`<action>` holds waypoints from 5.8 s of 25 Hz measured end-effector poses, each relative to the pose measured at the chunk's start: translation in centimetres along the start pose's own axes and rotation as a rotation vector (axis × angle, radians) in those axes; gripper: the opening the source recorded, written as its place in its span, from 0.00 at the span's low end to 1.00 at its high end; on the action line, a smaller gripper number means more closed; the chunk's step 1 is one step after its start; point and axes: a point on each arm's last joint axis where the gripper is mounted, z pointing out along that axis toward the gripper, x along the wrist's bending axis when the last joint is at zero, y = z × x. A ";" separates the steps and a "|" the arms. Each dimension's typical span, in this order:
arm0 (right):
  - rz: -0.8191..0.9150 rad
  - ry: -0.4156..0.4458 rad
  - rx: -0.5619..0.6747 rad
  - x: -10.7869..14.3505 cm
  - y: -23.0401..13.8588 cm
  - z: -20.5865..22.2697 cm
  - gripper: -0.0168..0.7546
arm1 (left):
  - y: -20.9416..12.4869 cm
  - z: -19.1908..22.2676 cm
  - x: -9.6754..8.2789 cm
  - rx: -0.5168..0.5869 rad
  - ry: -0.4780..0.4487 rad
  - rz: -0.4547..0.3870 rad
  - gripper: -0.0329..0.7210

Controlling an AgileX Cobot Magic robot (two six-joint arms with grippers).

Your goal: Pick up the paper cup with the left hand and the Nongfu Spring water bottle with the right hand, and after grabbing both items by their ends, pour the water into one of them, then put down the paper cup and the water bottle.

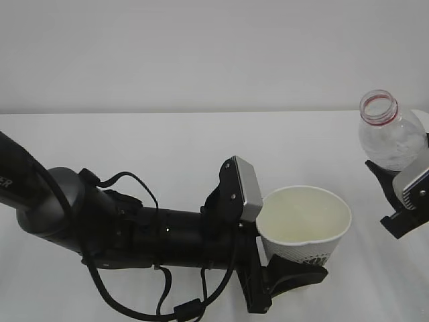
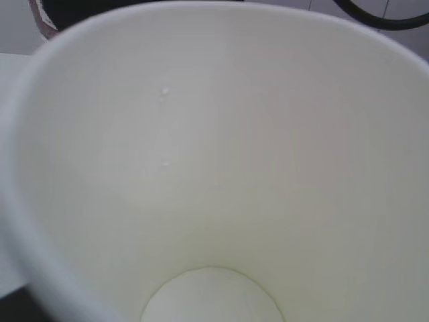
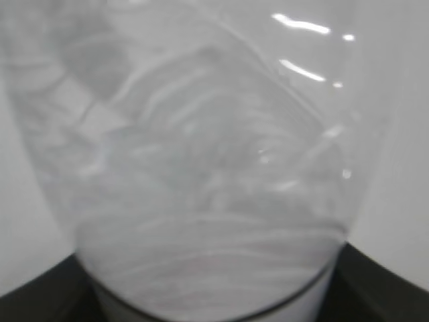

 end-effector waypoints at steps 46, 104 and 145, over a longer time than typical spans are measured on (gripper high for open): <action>-0.314 0.007 -0.007 0.1 0.1 0.0 0.66 | 0.1 0.0 0.3 -0.016 0.038 -0.025 0.77; -0.580 -0.007 -0.016 -0.2 0.3 0.3 0.66 | 0.1 0.0 0.3 -0.011 0.034 -0.022 0.77; -0.637 -0.062 -0.051 -1.3 1.3 1.5 0.63 | 0.2 0.0 0.6 -0.019 0.065 -0.041 0.77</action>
